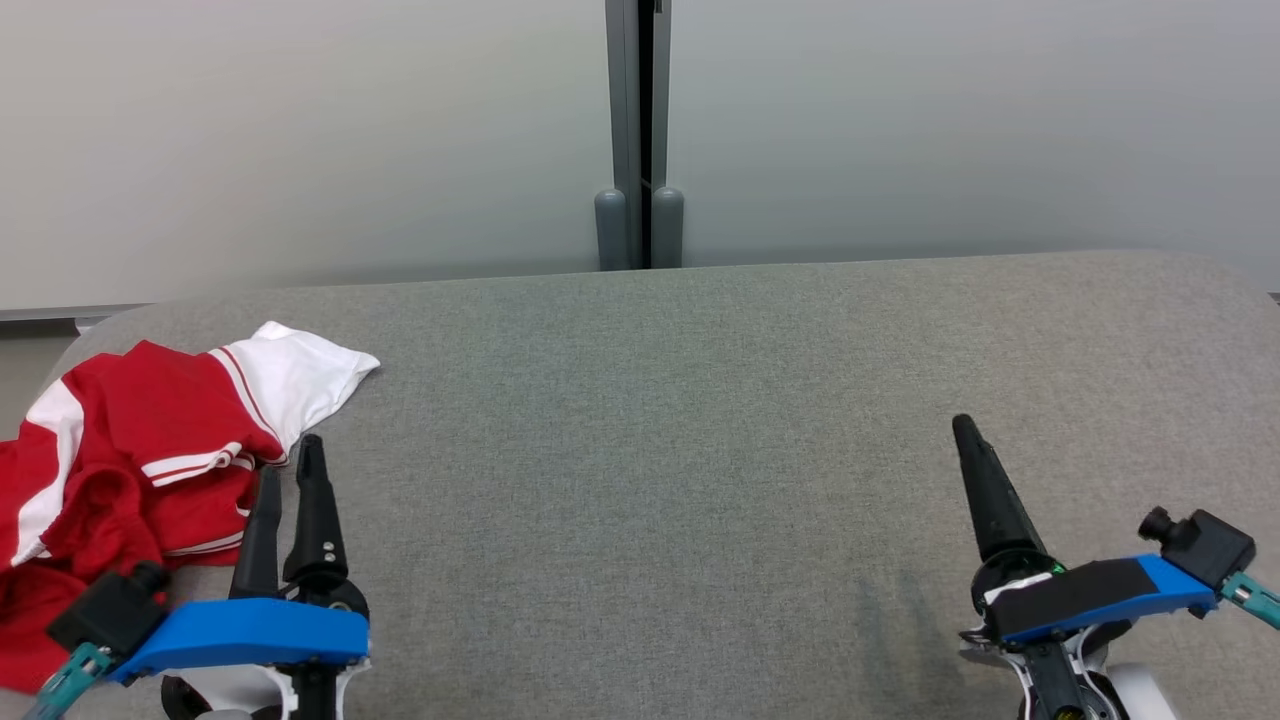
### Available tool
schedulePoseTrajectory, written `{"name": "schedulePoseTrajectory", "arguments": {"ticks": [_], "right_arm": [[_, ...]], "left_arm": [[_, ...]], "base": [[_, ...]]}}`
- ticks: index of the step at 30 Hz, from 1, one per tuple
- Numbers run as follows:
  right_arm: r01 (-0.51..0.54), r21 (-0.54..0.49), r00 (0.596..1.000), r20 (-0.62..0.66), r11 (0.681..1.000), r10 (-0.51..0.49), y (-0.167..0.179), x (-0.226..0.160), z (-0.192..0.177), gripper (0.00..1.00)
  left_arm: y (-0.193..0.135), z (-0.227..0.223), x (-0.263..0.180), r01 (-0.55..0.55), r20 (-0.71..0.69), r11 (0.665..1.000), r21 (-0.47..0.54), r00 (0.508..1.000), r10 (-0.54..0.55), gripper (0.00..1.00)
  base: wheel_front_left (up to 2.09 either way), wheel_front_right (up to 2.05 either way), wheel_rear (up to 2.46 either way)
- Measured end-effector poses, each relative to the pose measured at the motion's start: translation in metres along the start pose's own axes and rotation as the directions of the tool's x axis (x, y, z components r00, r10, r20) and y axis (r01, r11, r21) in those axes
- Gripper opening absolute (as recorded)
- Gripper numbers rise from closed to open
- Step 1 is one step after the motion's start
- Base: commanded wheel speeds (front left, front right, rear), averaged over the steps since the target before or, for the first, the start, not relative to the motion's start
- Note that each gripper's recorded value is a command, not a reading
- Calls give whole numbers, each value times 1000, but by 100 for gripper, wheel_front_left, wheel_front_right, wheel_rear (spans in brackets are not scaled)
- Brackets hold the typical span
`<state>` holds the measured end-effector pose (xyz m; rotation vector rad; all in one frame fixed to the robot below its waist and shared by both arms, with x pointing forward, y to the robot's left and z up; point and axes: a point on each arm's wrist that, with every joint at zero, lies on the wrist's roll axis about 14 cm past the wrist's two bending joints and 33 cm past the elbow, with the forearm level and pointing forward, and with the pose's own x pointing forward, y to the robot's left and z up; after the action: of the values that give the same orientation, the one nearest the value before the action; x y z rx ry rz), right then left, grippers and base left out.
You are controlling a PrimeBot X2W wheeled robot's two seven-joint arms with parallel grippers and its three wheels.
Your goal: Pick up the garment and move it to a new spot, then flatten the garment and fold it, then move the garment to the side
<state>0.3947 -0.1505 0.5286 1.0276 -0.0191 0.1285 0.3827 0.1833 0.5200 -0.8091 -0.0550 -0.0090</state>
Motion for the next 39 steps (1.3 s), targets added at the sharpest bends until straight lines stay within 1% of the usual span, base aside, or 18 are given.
{"name": "schedulePoseTrajectory", "arguments": {"ticks": [3,7,10,16,26,39], "right_arm": [[-13,-62,1000,-12,998,12,3,1,-3,100],[-22,-149,1000,-23,989,19,3,1,-6,100],[-27,-210,999,-23,977,23,4,1,-6,100],[-23,-320,1000,-19,947,18,0,1,-5,100],[-32,-435,999,-27,900,23,-1,2,-10,100],[-62,-531,998,-49,845,42,2,4,-18,100]], "left_arm": [[-2,-3,0,5,-9,997,72,1000,-5,100],[-3,-6,0,6,-18,984,177,1000,-3,100],[-4,-10,-1,15,-30,969,246,1000,-8,100],[-2,-13,-1,16,-38,937,349,999,-3,100],[-2,-17,-2,28,-46,889,456,999,-8,100],[-8,-21,-2,60,-47,828,557,998,-41,100]], "base": [[0,0,0],[0,0,0],[0,0,0],[0,0,0],[0,0,0],[0,0,0]]}}
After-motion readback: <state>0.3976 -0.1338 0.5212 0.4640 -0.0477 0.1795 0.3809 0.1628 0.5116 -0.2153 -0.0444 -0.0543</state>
